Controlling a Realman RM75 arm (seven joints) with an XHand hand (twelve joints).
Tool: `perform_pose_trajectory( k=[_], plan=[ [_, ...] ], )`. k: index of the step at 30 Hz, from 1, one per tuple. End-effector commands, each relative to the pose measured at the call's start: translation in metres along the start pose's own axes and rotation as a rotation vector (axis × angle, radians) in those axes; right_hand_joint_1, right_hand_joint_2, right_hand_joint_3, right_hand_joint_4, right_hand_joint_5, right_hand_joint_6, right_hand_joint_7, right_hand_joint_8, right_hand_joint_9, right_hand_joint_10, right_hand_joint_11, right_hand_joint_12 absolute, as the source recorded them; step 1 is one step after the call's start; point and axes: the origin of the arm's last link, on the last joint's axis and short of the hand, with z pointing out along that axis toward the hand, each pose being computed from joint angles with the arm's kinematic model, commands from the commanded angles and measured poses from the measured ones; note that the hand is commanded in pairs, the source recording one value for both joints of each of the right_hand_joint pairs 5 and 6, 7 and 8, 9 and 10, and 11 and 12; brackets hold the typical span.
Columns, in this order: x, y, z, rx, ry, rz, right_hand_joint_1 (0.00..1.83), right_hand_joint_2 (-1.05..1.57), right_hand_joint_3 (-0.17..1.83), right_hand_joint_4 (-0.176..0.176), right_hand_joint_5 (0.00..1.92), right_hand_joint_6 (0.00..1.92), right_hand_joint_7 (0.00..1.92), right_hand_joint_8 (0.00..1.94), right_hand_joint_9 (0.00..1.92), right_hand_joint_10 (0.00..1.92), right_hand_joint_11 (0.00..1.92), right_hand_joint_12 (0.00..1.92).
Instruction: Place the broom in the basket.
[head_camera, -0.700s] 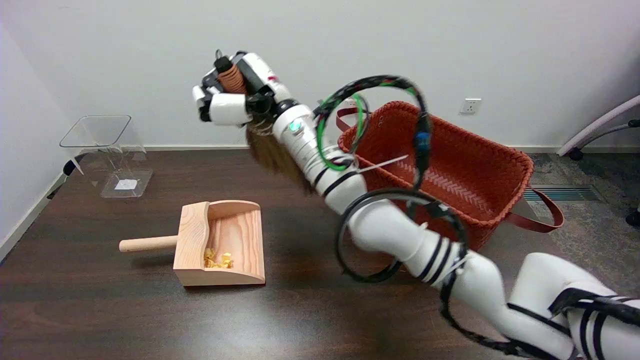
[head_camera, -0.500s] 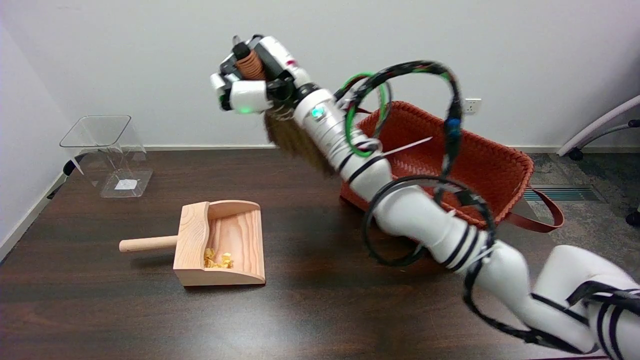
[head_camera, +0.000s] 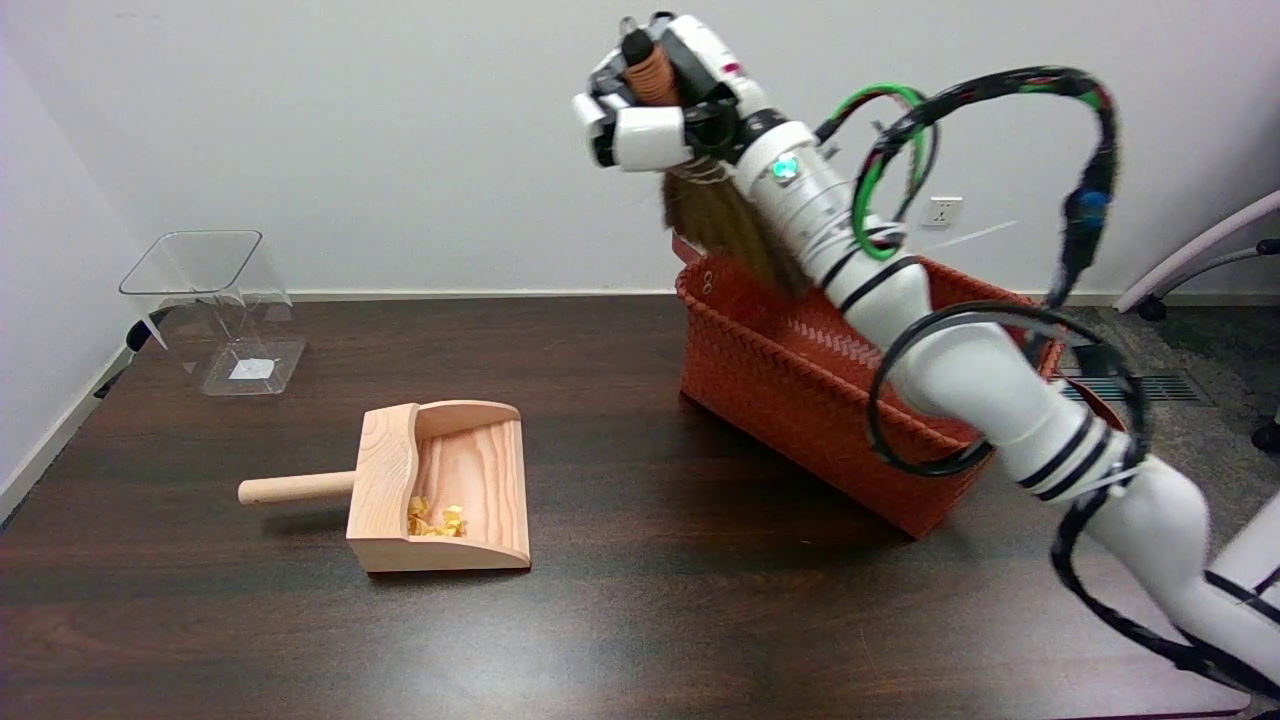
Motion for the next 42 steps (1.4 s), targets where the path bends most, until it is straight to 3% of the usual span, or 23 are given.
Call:
perform_pose_trajectory(
  k=[1,11,22,42],
  plan=[
    [0.089,0.030,-0.034,-0.117,0.072,-0.103,1.07,0.70,1.24,0.000,1.92,1.92,1.92,1.92,1.92,1.92,1.92,1.92],
    [0.101,0.083,-0.053,-0.279,0.124,0.066,1.08,0.60,1.31,0.000,1.92,1.92,1.92,1.92,1.92,1.92,1.92,1.92],
    [0.088,0.117,-0.067,-0.374,0.127,0.161,1.08,0.43,1.43,0.000,1.92,1.92,1.92,1.92,1.92,1.92,1.92,1.92],
    [0.047,0.138,-0.074,-0.420,0.127,0.207,1.08,0.21,1.57,0.000,1.92,1.92,1.92,1.92,1.92,1.92,1.92,1.92]
  ],
)
